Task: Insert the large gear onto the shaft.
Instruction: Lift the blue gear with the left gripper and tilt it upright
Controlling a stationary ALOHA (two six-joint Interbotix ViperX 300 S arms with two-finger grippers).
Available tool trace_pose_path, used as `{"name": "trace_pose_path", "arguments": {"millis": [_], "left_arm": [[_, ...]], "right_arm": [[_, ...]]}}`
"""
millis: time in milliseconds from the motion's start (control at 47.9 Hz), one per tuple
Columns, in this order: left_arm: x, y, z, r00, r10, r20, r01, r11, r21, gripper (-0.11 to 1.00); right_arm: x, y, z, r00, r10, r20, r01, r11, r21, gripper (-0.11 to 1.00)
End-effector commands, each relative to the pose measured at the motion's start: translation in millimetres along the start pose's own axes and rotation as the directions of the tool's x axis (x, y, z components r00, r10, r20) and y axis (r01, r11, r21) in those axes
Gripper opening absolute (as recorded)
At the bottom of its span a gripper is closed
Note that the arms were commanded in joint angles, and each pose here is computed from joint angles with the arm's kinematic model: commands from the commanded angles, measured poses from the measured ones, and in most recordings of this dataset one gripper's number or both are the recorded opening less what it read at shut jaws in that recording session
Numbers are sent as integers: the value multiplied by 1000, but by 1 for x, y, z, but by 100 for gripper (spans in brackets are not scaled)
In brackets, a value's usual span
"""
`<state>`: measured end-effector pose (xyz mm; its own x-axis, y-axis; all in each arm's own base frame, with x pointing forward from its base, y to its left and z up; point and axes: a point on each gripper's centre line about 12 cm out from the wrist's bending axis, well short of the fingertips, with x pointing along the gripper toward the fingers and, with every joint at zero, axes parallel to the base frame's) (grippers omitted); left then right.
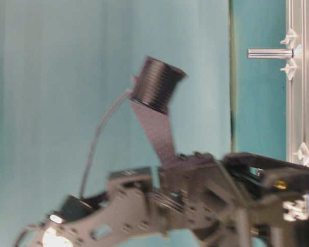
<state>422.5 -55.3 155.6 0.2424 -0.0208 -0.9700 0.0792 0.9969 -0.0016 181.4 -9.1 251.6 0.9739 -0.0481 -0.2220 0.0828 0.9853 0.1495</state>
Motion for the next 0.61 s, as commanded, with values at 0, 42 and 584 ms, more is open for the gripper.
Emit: {"name": "trace_pose_path", "arguments": {"millis": [0,42,584], "left_arm": [[-32,-1,20,996,-5,90,5,1000,7,77],[-35,-2,23,995,-6,99,5,1000,11,77],[-97,26,61,988,17,151,-25,999,49,77]], "right_arm": [[1,-1,4,1000,-7,15,7,1000,8,8],[1,-1,5,1000,-9,17,9,1000,9,8],[-1,-5,3,999,-29,23,29,999,13,8]]}}
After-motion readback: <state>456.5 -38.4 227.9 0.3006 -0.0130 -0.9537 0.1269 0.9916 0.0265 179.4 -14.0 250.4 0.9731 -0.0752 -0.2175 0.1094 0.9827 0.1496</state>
